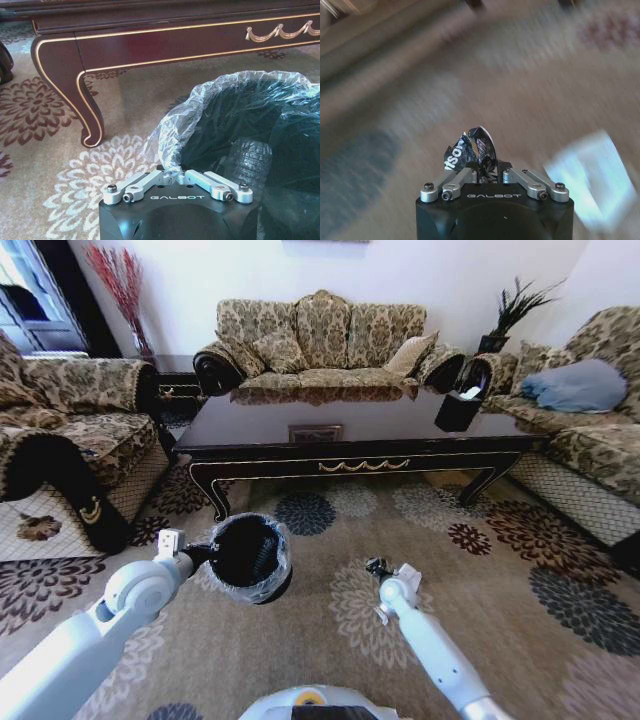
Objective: Move to the front of the table and pick up the trash from the floor, then place it into the trash bin.
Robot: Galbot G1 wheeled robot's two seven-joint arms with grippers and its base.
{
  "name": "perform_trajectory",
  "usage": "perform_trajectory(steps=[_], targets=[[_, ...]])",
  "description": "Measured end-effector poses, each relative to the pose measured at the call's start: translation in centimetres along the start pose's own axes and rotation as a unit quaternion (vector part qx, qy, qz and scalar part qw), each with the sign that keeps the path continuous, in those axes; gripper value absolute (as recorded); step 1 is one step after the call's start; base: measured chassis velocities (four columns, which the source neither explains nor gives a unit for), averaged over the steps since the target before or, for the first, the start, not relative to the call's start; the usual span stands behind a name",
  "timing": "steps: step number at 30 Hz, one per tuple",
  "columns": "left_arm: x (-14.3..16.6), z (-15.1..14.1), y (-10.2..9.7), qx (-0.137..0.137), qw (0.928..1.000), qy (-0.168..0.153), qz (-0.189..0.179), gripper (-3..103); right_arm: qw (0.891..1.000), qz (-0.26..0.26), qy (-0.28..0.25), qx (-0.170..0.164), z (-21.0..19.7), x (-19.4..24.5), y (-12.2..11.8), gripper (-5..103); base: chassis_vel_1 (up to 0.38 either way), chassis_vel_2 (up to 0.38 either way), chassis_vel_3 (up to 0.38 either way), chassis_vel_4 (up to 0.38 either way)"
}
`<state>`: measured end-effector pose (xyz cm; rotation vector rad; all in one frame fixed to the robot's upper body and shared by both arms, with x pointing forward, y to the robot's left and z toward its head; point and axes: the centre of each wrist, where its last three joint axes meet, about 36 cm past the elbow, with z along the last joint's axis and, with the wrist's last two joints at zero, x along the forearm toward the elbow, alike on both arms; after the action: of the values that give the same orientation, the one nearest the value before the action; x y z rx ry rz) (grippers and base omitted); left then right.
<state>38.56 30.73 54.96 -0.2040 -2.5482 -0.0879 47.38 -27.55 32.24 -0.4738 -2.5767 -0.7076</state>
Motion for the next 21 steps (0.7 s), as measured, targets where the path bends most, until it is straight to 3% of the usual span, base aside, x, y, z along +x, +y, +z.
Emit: perform_trajectory(steps=[2, 3, 6, 8, 10, 11, 12, 16, 17, 19, 21], targets=[[-0.3, 0.3, -0.3, 0.002, 1.0000, 0.002, 0.004, 2, 0.997, -0.052, -0.052, 0.005, -1.4, 0.7, 0.2, 18, 0.000, 0.000, 0.000, 0.000], [-0.3, 0.3, -0.3, 0.002, 1.0000, 0.002, 0.004, 2, 0.997, -0.052, -0.052, 0.005, -1.4, 0.7, 0.2, 18, 0.000, 0.000, 0.000, 0.000], [-1.1, 0.4, -0.8, 0.005, 0.9999, 0.005, 0.010, 2, 0.985, -0.139, -0.106, 0.002, -3.1, 1.9, 1.5, 18, 0.000, 0.000, 0.000, 0.000], [-1.2, 0.4, -0.8, 0.005, 0.9999, 0.005, 0.012, 2, 0.979, -0.163, -0.119, 0.003, -3.4, 2.1, 1.7, 18, 0.000, 0.000, 0.000, 0.000], [-1.7, 0.3, -0.9, 0.007, 0.9999, 0.007, 0.014, 2, 0.966, -0.216, -0.145, 0.014, -3.8, 2.4, 2.1, 18, 0.000, 0.000, 0.000, 0.000], [-2.3, 0.3, -0.9, 0.009, 0.9998, 0.009, 0.015, 2, 0.953, -0.255, -0.162, 0.021, -4.1, 2.7, 2.4, 18, 0.000, 0.000, 0.000, 0.000], [-2.3, 0.3, -0.9, 0.009, 0.9998, 0.009, 0.015, 2, 0.953, -0.255, -0.162, 0.021, -4.1, 2.7, 2.4, 18, 0.000, 0.000, 0.000, 0.000], [-4.1, 0.3, -1.0, 0.023, 0.9994, 0.016, 0.020, 2, 0.917, -0.348, -0.189, 0.037, -4.1, 3.0, 3.5, 18, 0.000, 0.000, 0.000, 0.000], [-4.1, 0.3, -1.0, 0.023, 0.9994, 0.016, 0.020, 2, 0.917, -0.348, -0.189, 0.037, -4.1, 3.0, 3.5, 18, 0.000, 0.000, 0.000, 0.000], [-5.4, 0.1, -1.1, 0.033, 0.9990, 0.018, 0.026, 2, 0.896, -0.394, -0.201, 0.045, -4.0, 2.9, 4.2, 18, 0.000, 0.000, 0.000, 0.000], [-6.0, -0.1, -1.1, 0.037, 0.9987, 0.018, 0.028, 2, 0.883, -0.418, -0.209, 0.049, -4.0, 2.8, 4.6, 18, 0.000, 0.000, 0.000, 0.000]])
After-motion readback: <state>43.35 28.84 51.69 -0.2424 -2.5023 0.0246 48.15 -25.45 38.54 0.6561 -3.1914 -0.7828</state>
